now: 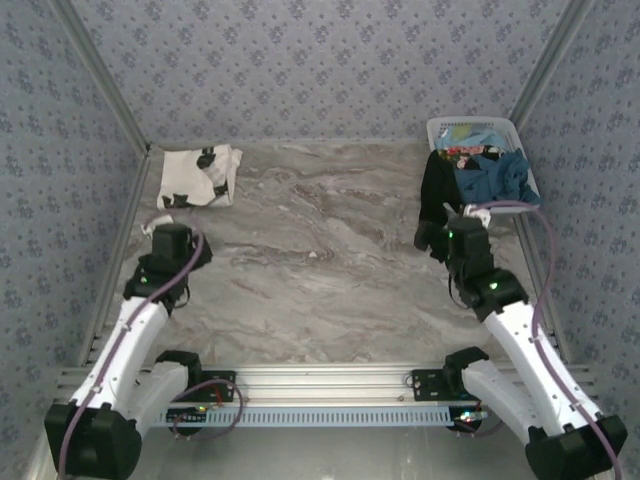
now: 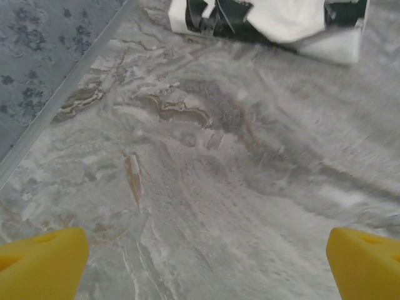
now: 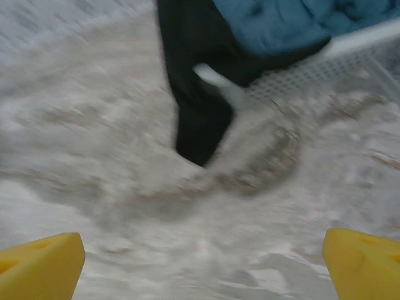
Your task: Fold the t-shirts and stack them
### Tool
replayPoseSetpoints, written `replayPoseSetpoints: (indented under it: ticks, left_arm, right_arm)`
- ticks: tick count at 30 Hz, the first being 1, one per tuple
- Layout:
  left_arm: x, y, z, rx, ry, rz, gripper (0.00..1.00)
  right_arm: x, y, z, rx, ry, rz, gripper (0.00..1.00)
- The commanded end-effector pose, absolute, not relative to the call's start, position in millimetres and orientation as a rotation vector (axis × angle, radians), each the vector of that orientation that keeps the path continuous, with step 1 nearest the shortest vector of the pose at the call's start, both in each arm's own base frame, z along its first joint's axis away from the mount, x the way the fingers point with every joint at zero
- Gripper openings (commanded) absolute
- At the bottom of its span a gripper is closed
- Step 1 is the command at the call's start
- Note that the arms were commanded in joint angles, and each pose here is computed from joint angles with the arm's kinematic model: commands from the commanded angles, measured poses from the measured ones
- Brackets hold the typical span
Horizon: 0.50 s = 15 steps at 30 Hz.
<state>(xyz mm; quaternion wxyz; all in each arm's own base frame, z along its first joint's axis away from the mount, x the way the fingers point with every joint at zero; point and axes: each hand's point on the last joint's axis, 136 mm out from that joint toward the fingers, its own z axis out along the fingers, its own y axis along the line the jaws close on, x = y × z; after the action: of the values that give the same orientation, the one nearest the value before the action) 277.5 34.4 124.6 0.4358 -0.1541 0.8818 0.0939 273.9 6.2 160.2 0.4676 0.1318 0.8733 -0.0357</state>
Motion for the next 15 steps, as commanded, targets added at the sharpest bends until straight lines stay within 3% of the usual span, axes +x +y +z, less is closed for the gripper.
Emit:
replayPoseSetpoints:
  ticks: [1,7,15]
  left_arm:
    - [313.6,49.4,146.4,-0.344,1.954,0.222,0.98]
    - [355.3,46.1,112.9,-0.316,1.963,0.145,0.98]
    - [388.8,52.1,103.2,-0.294,1.964,0.103,0.98]
  right_arm:
    - [293.5,-23.2,157.2,0.263,1.976,-0.276,1.00]
    - [319.7,-30.2,111.5,0.241,1.960,-0.208,1.00]
    - [366.7,-23.4,111.5,0.131,1.888,-0.096,1.00]
